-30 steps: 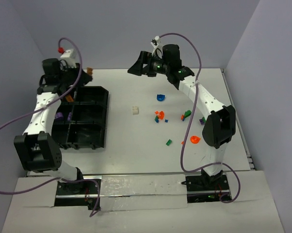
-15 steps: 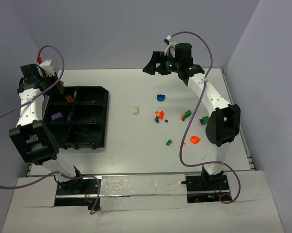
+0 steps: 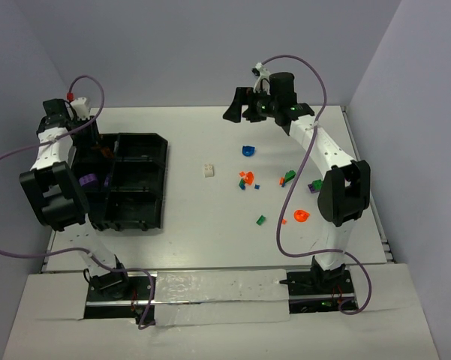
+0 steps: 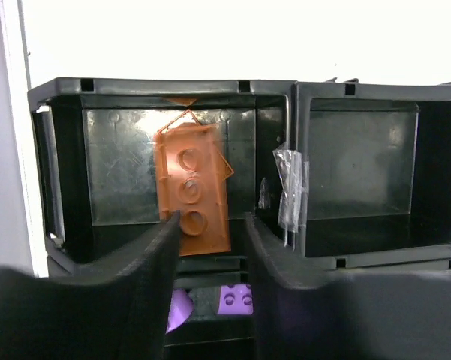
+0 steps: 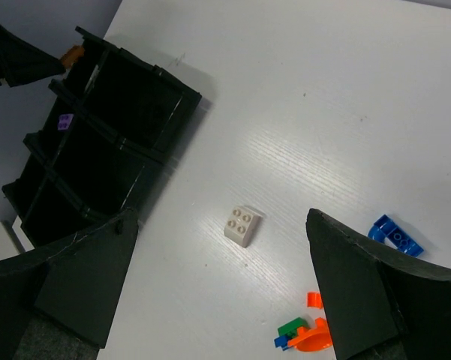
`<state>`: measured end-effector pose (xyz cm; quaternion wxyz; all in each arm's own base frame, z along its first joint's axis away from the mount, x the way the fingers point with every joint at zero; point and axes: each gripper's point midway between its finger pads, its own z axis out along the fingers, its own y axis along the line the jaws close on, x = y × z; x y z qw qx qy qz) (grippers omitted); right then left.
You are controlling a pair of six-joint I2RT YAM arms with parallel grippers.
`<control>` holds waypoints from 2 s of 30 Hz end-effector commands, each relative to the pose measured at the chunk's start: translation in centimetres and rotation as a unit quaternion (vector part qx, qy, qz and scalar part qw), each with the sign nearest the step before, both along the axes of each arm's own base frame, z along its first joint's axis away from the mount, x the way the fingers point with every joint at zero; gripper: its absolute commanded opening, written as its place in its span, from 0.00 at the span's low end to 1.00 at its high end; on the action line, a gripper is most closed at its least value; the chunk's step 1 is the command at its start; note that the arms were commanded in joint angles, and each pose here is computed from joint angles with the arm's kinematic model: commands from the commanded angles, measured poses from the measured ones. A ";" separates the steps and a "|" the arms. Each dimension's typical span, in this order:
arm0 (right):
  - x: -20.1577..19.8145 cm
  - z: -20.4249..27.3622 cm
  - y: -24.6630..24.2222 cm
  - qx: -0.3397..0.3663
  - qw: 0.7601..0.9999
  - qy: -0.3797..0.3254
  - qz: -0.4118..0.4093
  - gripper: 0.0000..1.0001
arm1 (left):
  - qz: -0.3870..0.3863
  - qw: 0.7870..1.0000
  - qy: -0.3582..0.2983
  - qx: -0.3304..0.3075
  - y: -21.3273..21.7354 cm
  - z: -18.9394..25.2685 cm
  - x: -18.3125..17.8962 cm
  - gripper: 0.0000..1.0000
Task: Sort the legos into containers by color
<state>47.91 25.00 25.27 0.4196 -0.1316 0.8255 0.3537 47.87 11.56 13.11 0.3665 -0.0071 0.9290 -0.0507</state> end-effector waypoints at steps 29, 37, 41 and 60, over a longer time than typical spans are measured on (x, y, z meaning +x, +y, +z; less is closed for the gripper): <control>-1.0 -3.4 -13.5 -0.047 0.987 0.039 -0.148 1.00 | -0.353 0.934 -0.005 -0.052 -38.8 2.9 -5.6 0.62; -2.4 -3.2 -14.4 -0.056 0.985 0.028 -0.158 1.00 | -0.215 0.974 0.053 -0.044 -39.0 -0.4 -5.1 0.60; -2.8 -3.0 -14.5 -0.059 0.985 0.022 -0.160 1.00 | -0.124 0.988 0.084 -0.045 -38.1 -2.9 -5.7 0.61; -4.7 -2.7 -16.6 -0.085 0.980 0.015 -0.179 1.00 | -0.072 0.990 0.117 -0.023 -39.9 -7.4 -4.9 0.78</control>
